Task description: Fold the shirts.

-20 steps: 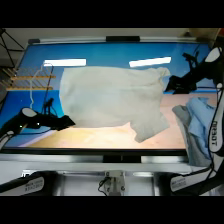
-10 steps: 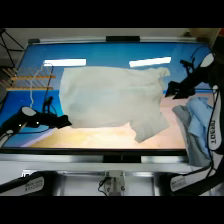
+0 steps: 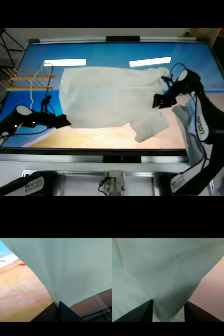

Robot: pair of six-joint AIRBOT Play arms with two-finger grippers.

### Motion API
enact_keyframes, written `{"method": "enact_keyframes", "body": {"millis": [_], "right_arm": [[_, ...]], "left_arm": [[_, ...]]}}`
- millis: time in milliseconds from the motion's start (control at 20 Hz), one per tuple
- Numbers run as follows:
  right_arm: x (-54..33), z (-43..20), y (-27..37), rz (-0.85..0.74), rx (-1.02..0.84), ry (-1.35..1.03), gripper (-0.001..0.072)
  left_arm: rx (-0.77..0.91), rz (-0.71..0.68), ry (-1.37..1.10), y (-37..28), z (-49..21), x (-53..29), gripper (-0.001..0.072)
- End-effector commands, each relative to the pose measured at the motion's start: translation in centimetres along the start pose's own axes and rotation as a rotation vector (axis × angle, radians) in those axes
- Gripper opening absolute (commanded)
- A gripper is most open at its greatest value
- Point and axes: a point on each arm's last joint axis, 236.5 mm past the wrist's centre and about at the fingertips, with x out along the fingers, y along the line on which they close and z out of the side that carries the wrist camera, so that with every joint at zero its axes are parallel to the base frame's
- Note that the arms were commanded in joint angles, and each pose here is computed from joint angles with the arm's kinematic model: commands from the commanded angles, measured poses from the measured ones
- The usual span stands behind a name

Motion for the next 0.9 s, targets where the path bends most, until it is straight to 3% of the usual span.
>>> {"method": "enact_keyframes", "body": {"millis": [0,50,350,600,850], "right_arm": [[1.5,-0.6,0.8,0.015,-0.026,0.047,0.0114],[0.9,-0.7,1.0,0.018,-0.031,0.046,0.0069],[-11.1,-0.2,5.6,0.002,-0.134,-0.262,0.0065],[-23.5,-4.2,10.3,-0.062,-0.238,-0.582,0.0065],[-35.8,-7.5,14.4,-0.119,-0.295,-1.034,0.0065]], "left_arm": [[-0.012,-0.003,0.001,-0.2,-0.1,-0.2,0.0028],[-0.009,-0.003,-0.003,-0.2,0.0,-0.3,0.0029],[0.147,-0.009,-0.239,-4.9,6.7,-7.2,0.0027],[0.352,-0.007,-0.656,-13.5,12.9,-23.2,0.0027],[0.535,0.021,-1.058,-22.1,10.0,-40.1,0.0027]]}}
